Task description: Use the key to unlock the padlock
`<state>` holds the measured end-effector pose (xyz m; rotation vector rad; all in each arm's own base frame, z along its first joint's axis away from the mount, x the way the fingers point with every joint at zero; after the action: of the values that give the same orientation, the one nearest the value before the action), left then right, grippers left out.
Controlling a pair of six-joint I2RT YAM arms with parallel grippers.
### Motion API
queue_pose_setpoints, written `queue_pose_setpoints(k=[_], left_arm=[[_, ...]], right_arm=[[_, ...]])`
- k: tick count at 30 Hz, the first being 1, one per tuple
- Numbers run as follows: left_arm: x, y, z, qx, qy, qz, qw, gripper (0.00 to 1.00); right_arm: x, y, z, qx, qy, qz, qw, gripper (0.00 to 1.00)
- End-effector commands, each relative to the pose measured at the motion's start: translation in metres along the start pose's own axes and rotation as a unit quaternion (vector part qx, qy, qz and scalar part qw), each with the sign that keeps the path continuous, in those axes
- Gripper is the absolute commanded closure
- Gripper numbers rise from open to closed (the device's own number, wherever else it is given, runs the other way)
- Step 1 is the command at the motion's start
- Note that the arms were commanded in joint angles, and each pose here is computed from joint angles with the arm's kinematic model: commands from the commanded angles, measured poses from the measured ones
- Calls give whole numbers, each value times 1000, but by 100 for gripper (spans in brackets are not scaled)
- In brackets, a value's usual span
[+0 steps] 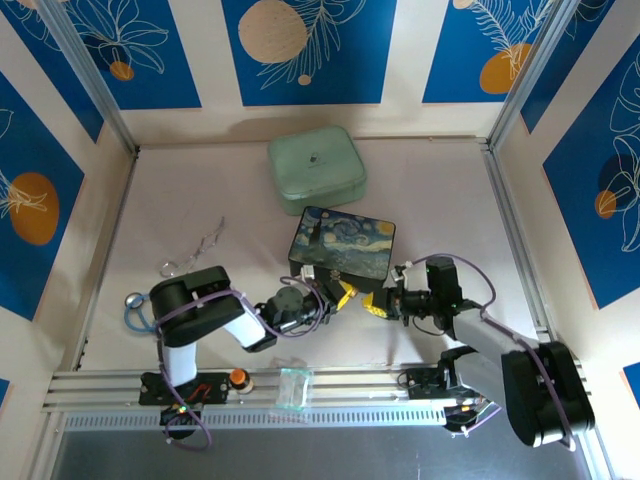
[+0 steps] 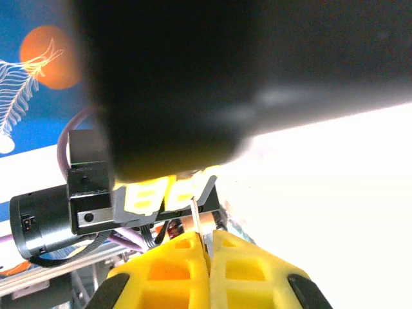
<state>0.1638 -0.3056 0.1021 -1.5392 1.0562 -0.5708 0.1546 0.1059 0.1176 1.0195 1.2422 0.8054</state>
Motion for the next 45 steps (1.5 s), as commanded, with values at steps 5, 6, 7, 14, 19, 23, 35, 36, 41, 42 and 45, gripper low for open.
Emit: queue_pose_setpoints(k=[5, 6, 7, 14, 19, 23, 35, 36, 41, 42, 45], left_arm=[[11, 17, 3, 3, 0, 3, 1000, 100], [12, 20, 4, 5, -1, 8, 1000, 98], [12, 23, 5, 10, -4, 11, 1000, 95], [-4, 37, 12, 19, -35, 46, 998, 88], [-18, 45, 16, 22, -48, 62, 997, 80], [-34, 50, 21, 37, -70, 86, 993, 75], [-59, 43, 26, 97, -113, 141, 979, 47], [-60, 41, 26, 101, -115, 147, 977, 47], [-64, 24, 24, 150, -128, 178, 964, 42], [-66, 19, 23, 161, -132, 185, 961, 37], [-72, 1, 22, 199, -146, 183, 952, 23]], right_arm=[[9, -7, -14, 2, 33, -167, 985, 100], [14, -6, -15, -6, 38, -173, 984, 100], [17, -6, -16, -7, 42, -180, 983, 100], [26, -15, -20, -21, 29, -270, 962, 100], [21, -17, -4, -14, -12, -283, 959, 100], [20, -12, 8, -17, -24, -280, 960, 100], [21, -15, -17, -19, 10, -325, 945, 100], [20, -16, -21, -16, 14, -329, 944, 100], [29, -4, -43, -52, 56, -294, 953, 100], [33, 1, -49, -62, 72, -282, 955, 100], [44, 14, -57, -90, 108, -254, 957, 100]])
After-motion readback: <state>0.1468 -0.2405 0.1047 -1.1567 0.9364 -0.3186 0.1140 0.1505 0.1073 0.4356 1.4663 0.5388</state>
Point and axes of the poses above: each hand's point on the last joint's axis, 136 mm out from that joint toward the fingers, its own x axis out along the fingers, its own y axis along the line the jaws close on, z = x × y, the point moved 9 cm from there along -x, back along the fingers, and after that the axes turned 8 degrees about -x, right-handed, at the moved point
